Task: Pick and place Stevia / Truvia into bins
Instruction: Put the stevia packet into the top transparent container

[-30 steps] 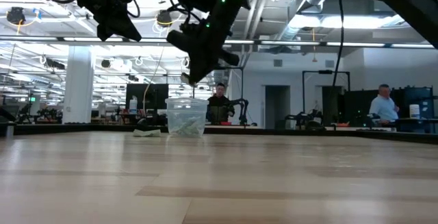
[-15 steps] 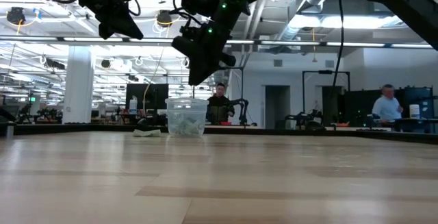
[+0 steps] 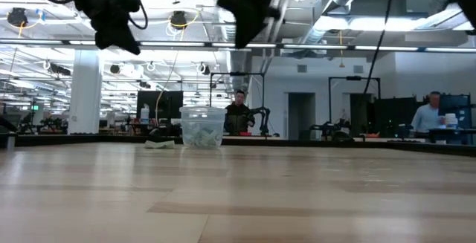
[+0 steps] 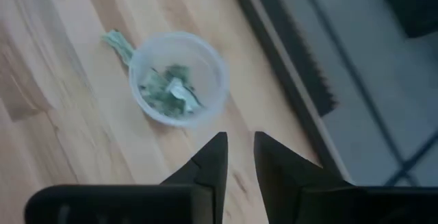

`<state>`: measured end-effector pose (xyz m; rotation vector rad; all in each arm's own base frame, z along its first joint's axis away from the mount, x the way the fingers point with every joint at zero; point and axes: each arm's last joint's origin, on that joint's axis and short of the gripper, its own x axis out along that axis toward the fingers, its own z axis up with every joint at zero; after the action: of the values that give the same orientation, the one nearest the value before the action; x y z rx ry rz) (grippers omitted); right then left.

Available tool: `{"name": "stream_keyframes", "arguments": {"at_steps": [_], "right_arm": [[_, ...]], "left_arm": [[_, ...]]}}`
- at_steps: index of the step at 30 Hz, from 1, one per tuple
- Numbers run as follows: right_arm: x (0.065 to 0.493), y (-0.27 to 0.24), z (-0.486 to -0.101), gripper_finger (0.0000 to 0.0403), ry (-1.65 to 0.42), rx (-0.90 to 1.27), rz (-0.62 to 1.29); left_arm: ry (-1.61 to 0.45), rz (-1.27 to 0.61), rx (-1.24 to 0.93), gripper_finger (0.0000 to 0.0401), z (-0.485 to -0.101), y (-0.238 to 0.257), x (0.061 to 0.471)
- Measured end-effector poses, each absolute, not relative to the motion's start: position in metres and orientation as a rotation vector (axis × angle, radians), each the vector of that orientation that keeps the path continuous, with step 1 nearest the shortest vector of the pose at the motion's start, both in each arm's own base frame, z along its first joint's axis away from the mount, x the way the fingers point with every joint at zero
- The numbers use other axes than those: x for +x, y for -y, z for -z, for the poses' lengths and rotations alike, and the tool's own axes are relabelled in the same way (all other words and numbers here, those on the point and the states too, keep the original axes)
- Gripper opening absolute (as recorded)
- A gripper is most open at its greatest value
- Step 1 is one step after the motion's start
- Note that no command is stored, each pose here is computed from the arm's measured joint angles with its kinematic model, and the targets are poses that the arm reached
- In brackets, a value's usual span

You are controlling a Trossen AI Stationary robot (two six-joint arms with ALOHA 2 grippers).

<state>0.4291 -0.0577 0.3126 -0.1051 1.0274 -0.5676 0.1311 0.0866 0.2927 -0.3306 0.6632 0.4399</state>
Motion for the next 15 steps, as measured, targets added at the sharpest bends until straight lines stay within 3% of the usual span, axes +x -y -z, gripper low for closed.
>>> {"name": "stream_keyframes", "arguments": {"at_steps": [4, 10, 15], "right_arm": [[0.398, 0.033, -0.328, 0.0057, -0.994, -0.139, 0.629], [0.327, 0.002, -0.315, 0.0049, -0.84, -0.003, 0.646], [0.278, -0.024, -0.302, 0.0047, -0.66, 0.085, 0.557]], "left_arm": [[-0.741, -0.413, -0.301, 0.0, -0.287, -0.084, 0.128], [-0.816, -0.279, -0.228, 0.0001, -0.263, -0.085, 0.133], [-0.852, -0.244, -0.17, 0.0032, -0.233, -0.092, 0.143]]}}
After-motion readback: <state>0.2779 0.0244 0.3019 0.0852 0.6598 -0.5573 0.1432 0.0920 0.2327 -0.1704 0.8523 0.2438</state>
